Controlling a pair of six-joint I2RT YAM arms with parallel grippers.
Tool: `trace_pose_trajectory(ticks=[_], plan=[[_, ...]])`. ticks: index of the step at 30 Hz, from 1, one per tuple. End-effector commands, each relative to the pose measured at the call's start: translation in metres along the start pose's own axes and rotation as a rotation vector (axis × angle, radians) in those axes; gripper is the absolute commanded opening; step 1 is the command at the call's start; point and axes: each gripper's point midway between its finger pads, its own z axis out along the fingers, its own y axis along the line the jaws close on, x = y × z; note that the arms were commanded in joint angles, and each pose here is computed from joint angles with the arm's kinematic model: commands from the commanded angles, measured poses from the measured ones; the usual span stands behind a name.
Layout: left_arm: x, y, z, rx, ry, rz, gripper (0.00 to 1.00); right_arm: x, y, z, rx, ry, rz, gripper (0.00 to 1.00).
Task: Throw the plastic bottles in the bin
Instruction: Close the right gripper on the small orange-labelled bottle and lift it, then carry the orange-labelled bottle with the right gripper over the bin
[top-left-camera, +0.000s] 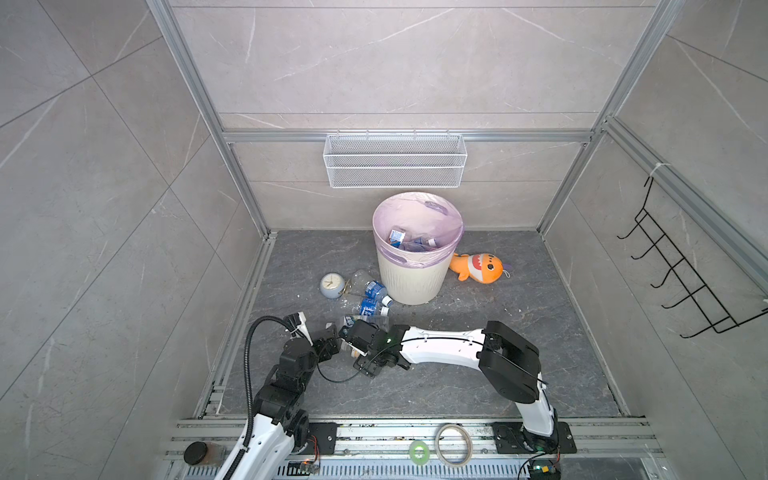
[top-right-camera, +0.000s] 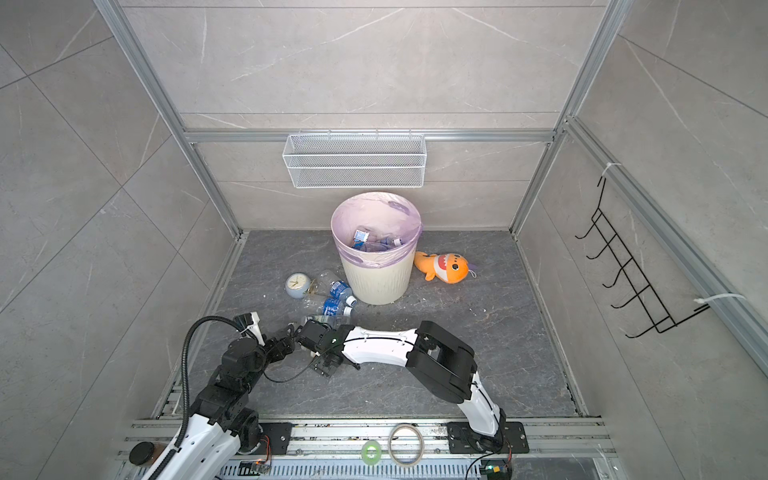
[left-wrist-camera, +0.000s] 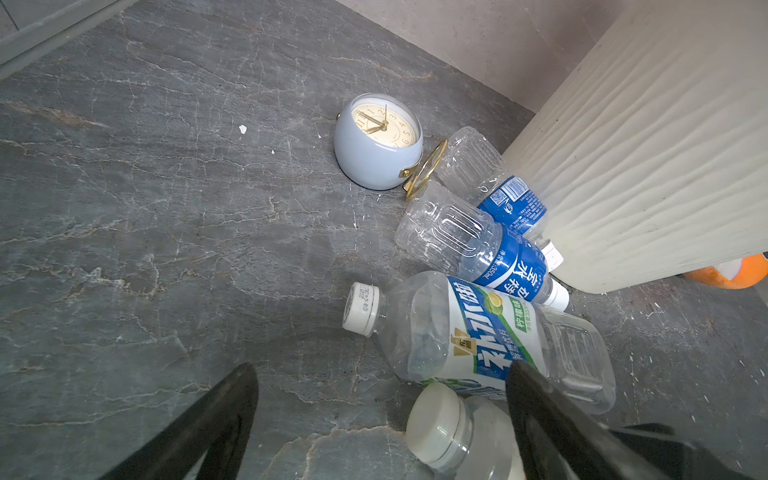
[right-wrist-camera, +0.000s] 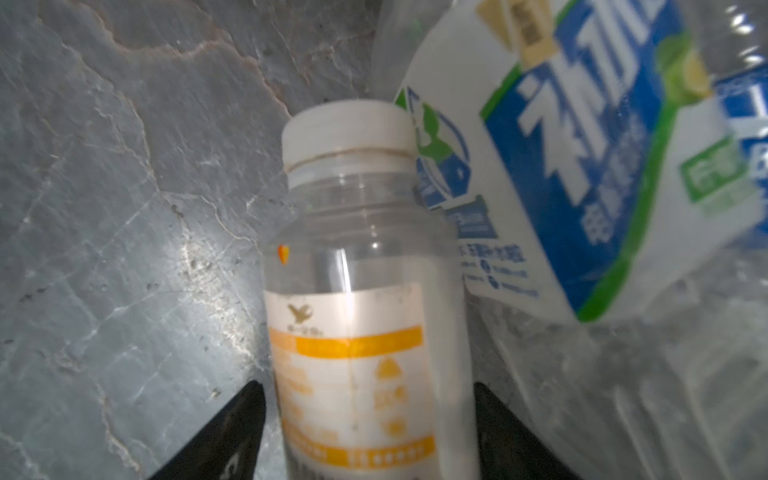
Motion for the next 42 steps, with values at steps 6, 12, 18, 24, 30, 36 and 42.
trace_pose_trajectory(ticks=[6, 12, 18, 24, 30, 36, 42], plan=[[-0.016, -0.008, -0.003, 0.030, -0.049, -0.006, 0.95, 0.010, 0.004, 0.002, -0.004, 0.012, 0.025, 0.65], [-0.016, -0.009, -0.002, 0.033, -0.048, -0.003, 0.95, 0.017, 0.004, -0.011, 0.009, -0.037, 0.048, 0.59], [-0.016, -0.011, -0.002, 0.042, -0.047, -0.001, 0.95, 0.035, 0.001, -0.032, 0.033, -0.104, 0.096, 0.57], [-0.015, -0.013, -0.001, 0.053, -0.040, 0.006, 0.95, 0.064, -0.011, -0.059, 0.071, -0.183, 0.195, 0.55], [-0.014, -0.018, 0.000, 0.083, -0.032, 0.017, 0.96, 0.092, -0.024, -0.081, 0.094, -0.241, 0.290, 0.55], [-0.012, -0.025, 0.000, 0.122, -0.023, 0.033, 0.96, 0.114, -0.040, -0.103, 0.132, -0.312, 0.396, 0.54], [-0.011, -0.027, 0.001, 0.132, -0.016, 0.038, 0.96, 0.131, -0.057, -0.128, 0.171, -0.406, 0.493, 0.52]])
